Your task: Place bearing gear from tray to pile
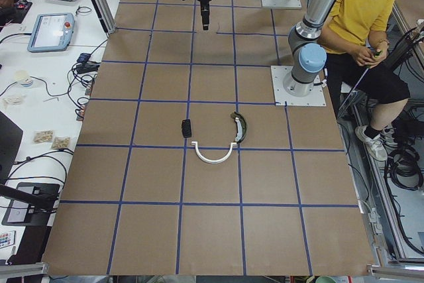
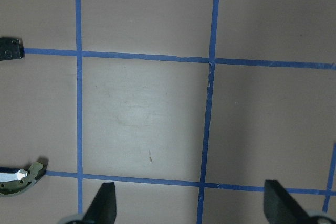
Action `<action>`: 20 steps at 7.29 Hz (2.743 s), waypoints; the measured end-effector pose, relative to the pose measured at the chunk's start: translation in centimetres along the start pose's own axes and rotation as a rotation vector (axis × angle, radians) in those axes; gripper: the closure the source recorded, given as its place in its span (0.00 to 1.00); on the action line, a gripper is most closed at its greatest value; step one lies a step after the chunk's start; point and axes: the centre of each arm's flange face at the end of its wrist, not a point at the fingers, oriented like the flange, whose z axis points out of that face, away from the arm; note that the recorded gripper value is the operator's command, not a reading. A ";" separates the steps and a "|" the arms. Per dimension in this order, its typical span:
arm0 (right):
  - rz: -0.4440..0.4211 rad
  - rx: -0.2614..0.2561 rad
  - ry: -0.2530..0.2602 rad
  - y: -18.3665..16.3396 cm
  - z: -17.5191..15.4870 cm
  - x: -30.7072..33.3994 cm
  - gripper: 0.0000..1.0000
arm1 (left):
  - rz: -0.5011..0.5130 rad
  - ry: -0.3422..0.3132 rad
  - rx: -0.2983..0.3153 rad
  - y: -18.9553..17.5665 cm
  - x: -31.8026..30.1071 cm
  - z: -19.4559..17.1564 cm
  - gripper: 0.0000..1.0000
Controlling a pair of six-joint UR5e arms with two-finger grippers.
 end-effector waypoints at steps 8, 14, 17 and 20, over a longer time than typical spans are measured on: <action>0.056 -0.016 -0.005 -0.1 -0.4 0.0 1.00 | 0.000 -0.001 -0.002 0.0 0.0 0.1 0.00; 0.327 0.008 0.029 -22.9 -15.4 -8.5 1.00 | 0.000 -0.002 0.003 0.0 -0.1 0.0 0.00; 0.632 0.004 -0.025 -44.0 -14.8 -26.0 1.00 | 0.000 -0.003 0.006 -0.1 -0.1 0.0 0.00; 0.870 0.006 -0.046 -58.4 -12.9 -47.8 1.00 | -0.002 -0.005 0.006 -0.1 -0.1 0.0 0.00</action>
